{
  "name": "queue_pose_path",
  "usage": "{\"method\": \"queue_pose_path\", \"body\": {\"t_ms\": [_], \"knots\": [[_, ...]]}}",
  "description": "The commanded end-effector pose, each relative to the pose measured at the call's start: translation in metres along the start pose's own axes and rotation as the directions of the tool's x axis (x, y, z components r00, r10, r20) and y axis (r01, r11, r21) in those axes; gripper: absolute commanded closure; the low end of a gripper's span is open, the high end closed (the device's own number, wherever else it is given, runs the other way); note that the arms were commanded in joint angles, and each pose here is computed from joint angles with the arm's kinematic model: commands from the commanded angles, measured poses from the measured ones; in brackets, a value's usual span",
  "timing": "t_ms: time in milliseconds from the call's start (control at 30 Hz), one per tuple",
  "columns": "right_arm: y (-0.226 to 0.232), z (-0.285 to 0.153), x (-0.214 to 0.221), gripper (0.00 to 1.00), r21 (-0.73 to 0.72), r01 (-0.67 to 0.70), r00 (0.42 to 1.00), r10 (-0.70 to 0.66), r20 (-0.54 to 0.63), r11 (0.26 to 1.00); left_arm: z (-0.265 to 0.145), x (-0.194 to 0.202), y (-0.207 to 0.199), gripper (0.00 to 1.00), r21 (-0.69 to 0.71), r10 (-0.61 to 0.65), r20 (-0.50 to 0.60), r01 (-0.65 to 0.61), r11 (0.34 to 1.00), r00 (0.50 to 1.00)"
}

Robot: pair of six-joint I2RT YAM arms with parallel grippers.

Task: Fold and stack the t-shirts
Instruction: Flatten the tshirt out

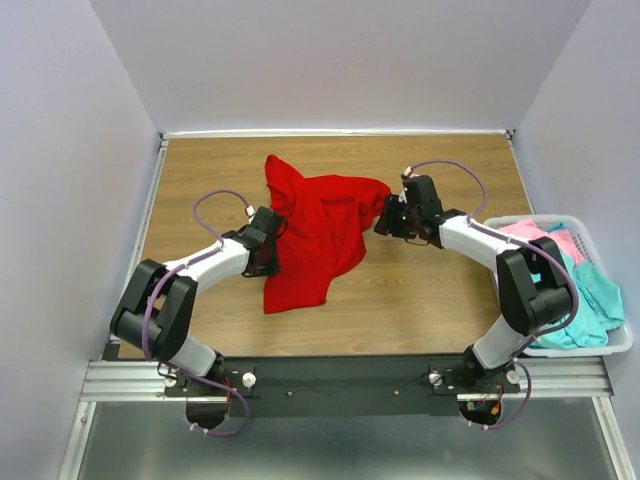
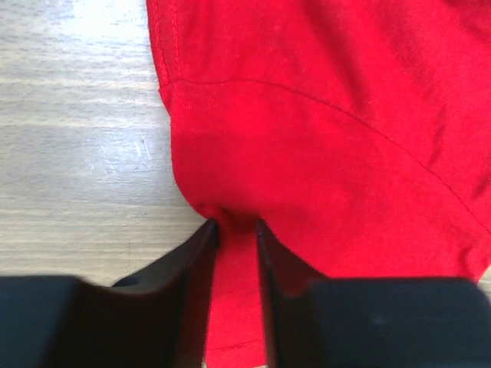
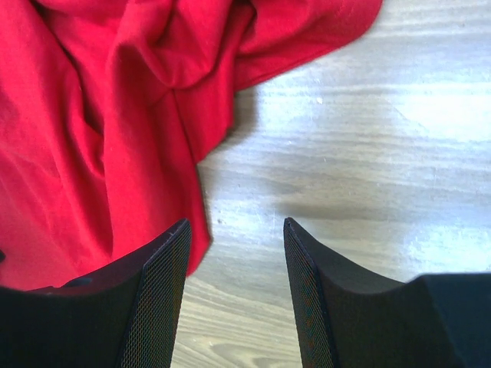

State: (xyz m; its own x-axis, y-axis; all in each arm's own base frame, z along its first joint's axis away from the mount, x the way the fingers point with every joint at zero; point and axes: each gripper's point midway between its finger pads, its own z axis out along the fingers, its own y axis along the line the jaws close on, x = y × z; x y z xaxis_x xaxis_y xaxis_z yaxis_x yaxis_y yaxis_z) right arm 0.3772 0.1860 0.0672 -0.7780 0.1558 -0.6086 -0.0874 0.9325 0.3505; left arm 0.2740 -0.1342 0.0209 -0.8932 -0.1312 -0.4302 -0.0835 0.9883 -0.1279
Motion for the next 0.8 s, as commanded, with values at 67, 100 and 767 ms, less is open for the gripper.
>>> {"method": "queue_pose_path", "body": {"t_ms": [67,100,767], "knots": [[-0.003,-0.008,0.012,0.41,-0.001,0.002,1.000,-0.002,-0.006,1.000,-0.001,0.016,0.017,0.94,-0.086,0.015,-0.050,-0.019,0.996,0.999],[0.000,-0.008,0.017,0.41,-0.026,-0.005,1.000,0.004,-0.024,1.000,-0.005,0.010,0.016,0.99,-0.092,0.019,-0.037,-0.023,0.996,0.999],[-0.001,0.035,0.018,0.45,-0.067,-0.229,0.973,0.230,-0.001,0.971,-0.137,-0.121,-0.027,1.00,0.041,-0.007,0.327,-0.007,0.999,0.945]]}}
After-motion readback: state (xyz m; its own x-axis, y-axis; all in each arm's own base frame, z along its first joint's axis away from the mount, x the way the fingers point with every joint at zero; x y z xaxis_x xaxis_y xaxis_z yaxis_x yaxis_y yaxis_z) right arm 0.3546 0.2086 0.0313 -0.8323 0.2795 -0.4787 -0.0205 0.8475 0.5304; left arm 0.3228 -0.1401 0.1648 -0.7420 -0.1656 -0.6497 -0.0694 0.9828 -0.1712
